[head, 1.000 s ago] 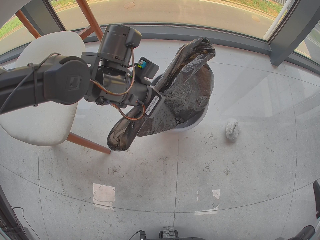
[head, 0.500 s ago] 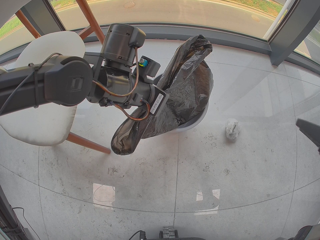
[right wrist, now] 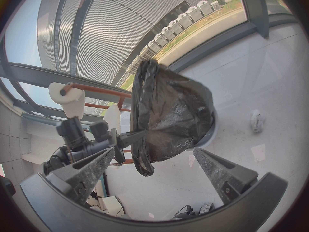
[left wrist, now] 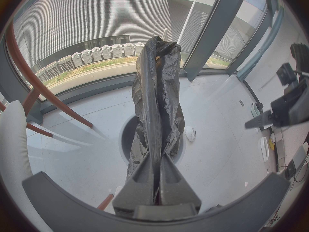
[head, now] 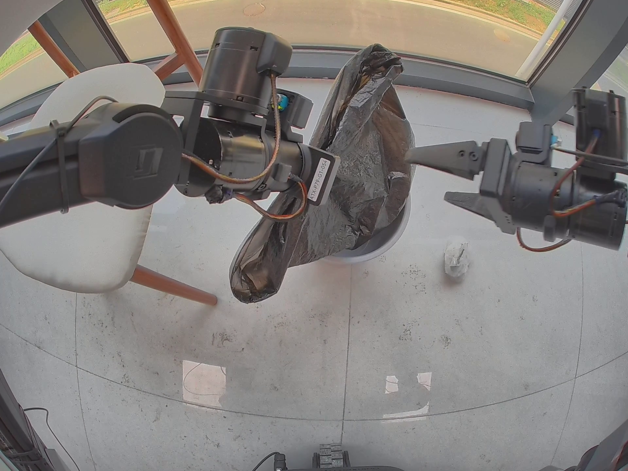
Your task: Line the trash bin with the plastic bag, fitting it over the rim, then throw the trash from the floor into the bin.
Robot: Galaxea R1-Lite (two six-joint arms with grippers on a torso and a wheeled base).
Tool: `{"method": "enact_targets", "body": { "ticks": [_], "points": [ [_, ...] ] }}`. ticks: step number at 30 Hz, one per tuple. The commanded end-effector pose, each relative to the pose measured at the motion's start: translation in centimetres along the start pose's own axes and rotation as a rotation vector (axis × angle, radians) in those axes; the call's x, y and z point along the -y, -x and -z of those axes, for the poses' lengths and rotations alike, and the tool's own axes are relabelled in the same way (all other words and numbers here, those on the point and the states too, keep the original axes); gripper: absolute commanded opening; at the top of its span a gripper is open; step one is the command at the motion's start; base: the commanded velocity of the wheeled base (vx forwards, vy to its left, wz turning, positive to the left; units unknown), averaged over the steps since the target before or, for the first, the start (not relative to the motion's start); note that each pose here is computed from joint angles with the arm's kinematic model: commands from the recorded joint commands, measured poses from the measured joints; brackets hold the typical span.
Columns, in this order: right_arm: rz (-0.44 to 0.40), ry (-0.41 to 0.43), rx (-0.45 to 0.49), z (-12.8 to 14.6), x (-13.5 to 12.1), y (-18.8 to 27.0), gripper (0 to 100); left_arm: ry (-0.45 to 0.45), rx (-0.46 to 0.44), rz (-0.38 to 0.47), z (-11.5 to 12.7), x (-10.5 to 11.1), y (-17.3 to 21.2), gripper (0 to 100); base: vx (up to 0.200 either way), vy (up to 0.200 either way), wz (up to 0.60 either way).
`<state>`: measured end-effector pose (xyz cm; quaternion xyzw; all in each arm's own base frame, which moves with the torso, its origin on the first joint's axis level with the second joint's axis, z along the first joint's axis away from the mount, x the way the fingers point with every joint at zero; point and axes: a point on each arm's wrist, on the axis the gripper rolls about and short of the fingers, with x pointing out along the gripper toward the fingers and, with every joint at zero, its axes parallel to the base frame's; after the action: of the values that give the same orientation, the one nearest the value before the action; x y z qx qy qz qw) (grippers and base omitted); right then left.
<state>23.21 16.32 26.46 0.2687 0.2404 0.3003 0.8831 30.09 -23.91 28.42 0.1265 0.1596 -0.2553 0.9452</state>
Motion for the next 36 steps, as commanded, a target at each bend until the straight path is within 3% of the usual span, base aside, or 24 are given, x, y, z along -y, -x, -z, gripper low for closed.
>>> {"method": "enact_targets", "body": {
  "ticks": [1,7,13,18,22,31,36],
  "points": [
    [0.031,-0.013,-0.08,1.9,0.9,-1.9,100,0.0,0.01,0.015,-0.2,0.9,0.2,0,0.2,0.0,0.0],
    [0.024,-0.014,-0.062,1.5,0.8,-1.2,100,-0.015,-0.007,0.05,0.3,2.2,0.2,0,0.2,0.0,0.0],
    [0.022,-0.013,-0.064,2.1,0.8,0.4,100,-0.065,-0.102,0.118,3.1,5.2,1.1,0,0.2,0.0,0.0],
    [0.037,-0.017,-0.069,2.5,1.2,1.3,100,-0.067,-0.188,0.05,5.7,6.3,1.0,0,0.16,0.0,0.0],
    [0.077,-0.026,-0.089,3.4,2.5,1.6,100,0.073,-0.192,0.002,6.8,9.2,1.8,0,0.0,0.0,0.0],
    [0.165,-0.067,-0.094,3.0,5.1,0.1,100,0.081,-0.233,-0.031,8.3,9.4,1.9,0,0.0,0.0,0.0],
    [0.136,-0.056,-0.049,2.8,5.3,-1.2,100,0.083,-0.224,-0.028,8.1,9.3,2.4,0,0.0,0.0,0.0]
  ]
}}
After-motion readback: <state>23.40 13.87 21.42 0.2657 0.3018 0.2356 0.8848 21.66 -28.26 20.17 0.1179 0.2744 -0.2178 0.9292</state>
